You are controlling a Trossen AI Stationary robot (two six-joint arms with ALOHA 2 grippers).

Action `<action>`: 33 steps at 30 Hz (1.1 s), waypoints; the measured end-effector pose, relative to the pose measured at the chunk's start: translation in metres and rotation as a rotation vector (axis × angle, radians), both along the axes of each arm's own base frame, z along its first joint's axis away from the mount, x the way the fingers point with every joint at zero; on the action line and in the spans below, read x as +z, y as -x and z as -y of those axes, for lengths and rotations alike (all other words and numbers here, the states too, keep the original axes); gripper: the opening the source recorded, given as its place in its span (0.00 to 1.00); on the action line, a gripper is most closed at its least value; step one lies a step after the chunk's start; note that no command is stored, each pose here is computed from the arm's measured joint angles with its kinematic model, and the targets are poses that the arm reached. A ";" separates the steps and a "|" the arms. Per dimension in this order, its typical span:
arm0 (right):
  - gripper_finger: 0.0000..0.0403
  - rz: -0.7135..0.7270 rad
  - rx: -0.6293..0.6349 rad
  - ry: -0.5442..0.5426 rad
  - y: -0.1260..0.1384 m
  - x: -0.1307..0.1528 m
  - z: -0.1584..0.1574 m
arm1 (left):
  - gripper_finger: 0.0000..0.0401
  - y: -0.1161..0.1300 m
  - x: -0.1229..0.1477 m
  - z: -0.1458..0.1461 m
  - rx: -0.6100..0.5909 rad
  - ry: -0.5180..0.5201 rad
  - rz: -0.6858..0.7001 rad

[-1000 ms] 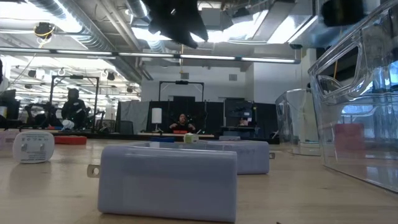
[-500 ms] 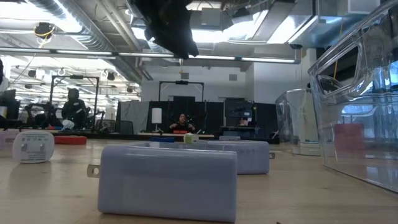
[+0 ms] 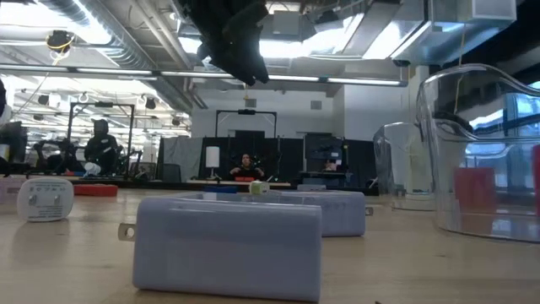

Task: Pick & Place Office items
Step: Put the blue digital timer into the bottom transparent bin

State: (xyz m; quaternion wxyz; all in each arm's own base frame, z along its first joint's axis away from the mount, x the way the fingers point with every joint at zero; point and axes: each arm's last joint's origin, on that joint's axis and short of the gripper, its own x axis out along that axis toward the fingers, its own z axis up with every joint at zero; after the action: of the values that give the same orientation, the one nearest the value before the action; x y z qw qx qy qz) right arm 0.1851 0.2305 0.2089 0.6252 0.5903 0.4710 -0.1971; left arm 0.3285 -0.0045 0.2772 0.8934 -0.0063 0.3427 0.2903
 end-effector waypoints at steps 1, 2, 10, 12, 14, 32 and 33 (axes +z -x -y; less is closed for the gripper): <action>0.17 0.018 0.007 -0.006 0.000 0.003 0.000 | 0.60 0.000 0.000 0.000 0.000 0.001 0.003; 0.17 0.031 0.013 -0.016 0.000 0.006 0.001 | 0.60 0.000 0.000 0.000 0.000 0.002 0.004; 0.17 0.159 -0.018 0.096 0.010 0.027 0.017 | 0.60 -0.001 0.001 -0.002 0.007 0.003 0.012; 0.17 0.169 -0.080 0.178 0.013 0.028 0.025 | 0.60 -0.001 0.001 -0.003 0.016 0.007 0.016; 0.17 0.134 -0.140 0.250 0.015 0.023 0.033 | 0.60 -0.001 0.001 -0.004 0.019 0.008 0.016; 0.18 -0.136 0.148 0.305 0.007 -0.005 0.033 | 0.60 0.000 0.000 -0.010 0.034 0.001 0.006; 0.19 -0.137 0.148 0.304 0.007 -0.005 0.033 | 0.60 0.000 0.000 -0.011 0.039 0.003 0.007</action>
State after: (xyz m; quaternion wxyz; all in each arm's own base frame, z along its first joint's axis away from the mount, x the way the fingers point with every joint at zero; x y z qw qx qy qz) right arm 0.1783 0.1975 0.2034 0.6866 0.4377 0.5194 -0.2591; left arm 0.3288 0.0068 0.2774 0.8888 -0.0154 0.3398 0.3071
